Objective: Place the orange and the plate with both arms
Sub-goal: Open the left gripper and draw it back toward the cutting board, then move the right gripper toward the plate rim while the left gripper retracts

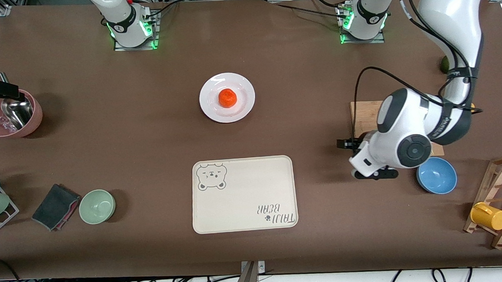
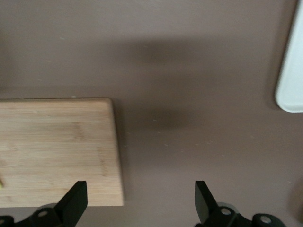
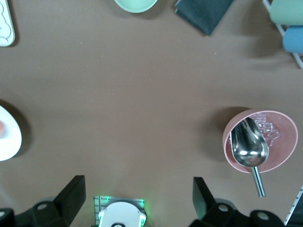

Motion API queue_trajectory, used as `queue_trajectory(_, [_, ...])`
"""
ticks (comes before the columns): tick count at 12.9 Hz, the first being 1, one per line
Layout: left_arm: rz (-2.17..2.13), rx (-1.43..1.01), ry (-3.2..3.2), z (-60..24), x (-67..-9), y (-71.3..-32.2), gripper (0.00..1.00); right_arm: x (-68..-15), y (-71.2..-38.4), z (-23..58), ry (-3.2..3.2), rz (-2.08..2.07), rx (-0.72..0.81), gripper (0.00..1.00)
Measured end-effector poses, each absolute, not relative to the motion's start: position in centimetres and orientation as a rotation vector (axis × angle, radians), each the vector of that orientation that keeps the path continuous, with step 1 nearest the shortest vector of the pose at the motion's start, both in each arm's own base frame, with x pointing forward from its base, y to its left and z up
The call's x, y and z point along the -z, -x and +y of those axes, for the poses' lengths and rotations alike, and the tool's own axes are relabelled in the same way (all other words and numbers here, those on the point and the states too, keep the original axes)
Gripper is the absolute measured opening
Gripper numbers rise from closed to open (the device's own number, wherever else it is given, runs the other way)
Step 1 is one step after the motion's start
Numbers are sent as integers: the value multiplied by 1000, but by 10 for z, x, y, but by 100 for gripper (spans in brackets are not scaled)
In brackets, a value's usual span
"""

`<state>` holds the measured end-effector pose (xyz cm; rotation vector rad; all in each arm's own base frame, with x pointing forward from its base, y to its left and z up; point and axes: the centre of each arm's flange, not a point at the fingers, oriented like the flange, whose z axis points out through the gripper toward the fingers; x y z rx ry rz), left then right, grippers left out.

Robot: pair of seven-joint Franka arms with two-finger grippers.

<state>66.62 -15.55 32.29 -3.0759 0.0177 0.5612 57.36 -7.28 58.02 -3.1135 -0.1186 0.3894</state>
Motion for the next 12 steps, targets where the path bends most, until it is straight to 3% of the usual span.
queue_trajectory(6, [169, -487, 3105, -40, -350, -684, 100, -542, -586, -37, 3044, -252, -511, 100])
queue_trajectory(12, [135, -340, 3127, 18, -412, -684, 100, -481, -599, 6, 2899, -253, -443, 100])
